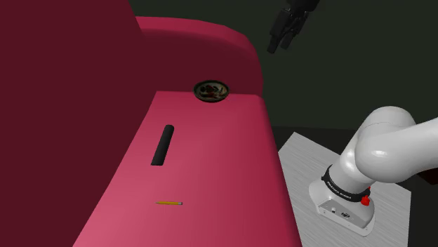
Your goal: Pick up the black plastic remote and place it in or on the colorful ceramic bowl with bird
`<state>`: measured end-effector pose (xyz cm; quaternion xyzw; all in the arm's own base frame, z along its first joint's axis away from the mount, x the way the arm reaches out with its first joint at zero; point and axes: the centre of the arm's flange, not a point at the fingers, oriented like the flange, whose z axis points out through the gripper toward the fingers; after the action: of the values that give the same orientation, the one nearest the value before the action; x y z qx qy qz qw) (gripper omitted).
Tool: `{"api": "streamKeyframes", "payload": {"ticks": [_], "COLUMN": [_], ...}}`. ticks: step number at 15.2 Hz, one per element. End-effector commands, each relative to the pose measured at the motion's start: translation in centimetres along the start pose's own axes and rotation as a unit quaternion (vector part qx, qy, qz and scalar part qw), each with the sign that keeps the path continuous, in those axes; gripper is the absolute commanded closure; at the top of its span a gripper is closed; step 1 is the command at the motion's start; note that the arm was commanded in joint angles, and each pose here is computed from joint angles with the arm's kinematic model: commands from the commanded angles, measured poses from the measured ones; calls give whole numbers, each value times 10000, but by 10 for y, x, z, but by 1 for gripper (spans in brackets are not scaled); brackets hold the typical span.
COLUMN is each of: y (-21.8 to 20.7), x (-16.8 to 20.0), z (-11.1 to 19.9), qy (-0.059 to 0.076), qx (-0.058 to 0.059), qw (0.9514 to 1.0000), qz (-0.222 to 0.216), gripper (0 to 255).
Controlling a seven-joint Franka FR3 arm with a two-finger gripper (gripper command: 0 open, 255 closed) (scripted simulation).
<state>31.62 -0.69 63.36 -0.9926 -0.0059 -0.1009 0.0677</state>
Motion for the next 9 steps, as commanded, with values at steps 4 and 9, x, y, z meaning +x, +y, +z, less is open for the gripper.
{"api": "streamKeyframes", "payload": {"ticks": [4,9], "y": [-30,-80], "x": [3,12], "z": [27,73], "qy": [-36,-95], "qx": [-54,-145], "qw": [9992,9944], "qz": [390,1040], "gripper": [0,0]}}
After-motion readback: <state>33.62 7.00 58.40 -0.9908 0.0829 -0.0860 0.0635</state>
